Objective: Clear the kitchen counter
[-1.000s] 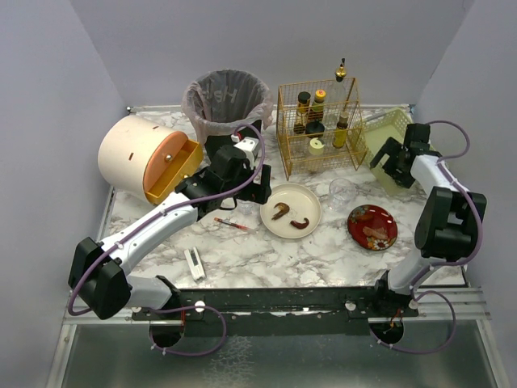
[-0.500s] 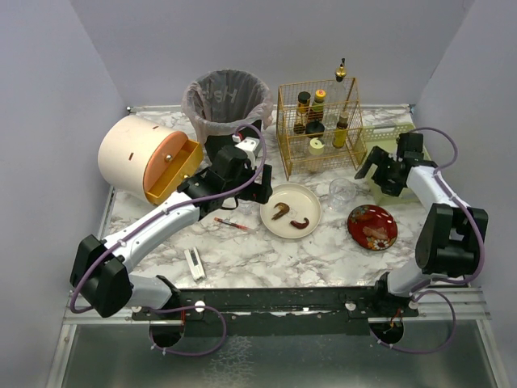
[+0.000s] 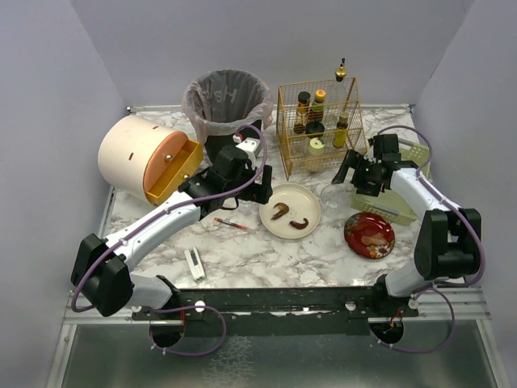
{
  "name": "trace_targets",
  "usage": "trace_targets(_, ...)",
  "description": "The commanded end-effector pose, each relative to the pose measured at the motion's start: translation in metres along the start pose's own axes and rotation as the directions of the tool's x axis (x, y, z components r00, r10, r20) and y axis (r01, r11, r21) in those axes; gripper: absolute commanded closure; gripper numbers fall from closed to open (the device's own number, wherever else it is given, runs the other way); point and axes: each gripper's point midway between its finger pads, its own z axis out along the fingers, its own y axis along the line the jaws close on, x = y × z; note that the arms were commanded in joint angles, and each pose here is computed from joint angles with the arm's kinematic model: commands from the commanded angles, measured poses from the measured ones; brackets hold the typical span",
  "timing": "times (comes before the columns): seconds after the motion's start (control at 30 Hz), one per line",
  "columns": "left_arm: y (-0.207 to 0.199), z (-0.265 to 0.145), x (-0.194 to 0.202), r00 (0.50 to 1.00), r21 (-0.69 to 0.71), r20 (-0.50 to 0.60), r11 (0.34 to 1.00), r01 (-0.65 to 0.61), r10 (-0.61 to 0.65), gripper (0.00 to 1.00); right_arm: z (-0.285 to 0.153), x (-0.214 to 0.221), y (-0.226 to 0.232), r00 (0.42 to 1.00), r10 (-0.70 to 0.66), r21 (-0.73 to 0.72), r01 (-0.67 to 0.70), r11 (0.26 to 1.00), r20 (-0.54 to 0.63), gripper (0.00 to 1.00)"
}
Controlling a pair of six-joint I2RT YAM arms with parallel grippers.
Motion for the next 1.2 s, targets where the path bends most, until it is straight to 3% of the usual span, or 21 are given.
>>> trace_targets(0.0,-0.003,0.002,0.002,1.0,0.014,-0.001,1.0,0.008,-0.008,0.01,-0.008,0.011,0.029,0.999,0.015,-0.104,-0.018,0.994,-0.034,0.01)
trace_targets(0.23,-0.004,0.002,-0.001,1.0,0.014,0.004,1.0,0.011,-0.011,0.01,-0.01,0.007,0.048,1.0,0.005,-0.143,-0.007,0.99,-0.011,0.01)
trace_targets(0.6,-0.003,-0.001,-0.004,1.0,0.007,0.012,1.0,0.01,-0.011,0.01,-0.049,-0.032,0.018,0.978,-0.082,0.081,0.067,0.994,0.193,0.01)
trace_targets(0.87,-0.01,0.001,-0.012,1.0,0.029,0.024,1.0,0.007,-0.008,0.01,-0.061,-0.029,0.007,0.972,-0.138,0.142,0.111,0.984,0.191,0.02)
trace_targets(1.07,-0.057,0.013,-0.021,0.998,0.094,0.038,0.994,-0.047,0.044,0.01,-0.075,-0.029,0.018,0.968,-0.101,0.088,0.083,0.993,0.231,0.07)
trace_targets(1.17,-0.08,0.029,-0.021,0.999,0.139,0.039,0.99,0.003,-0.009,0.01,-0.103,-0.046,0.022,0.921,-0.017,0.058,-0.006,0.998,0.389,0.08)
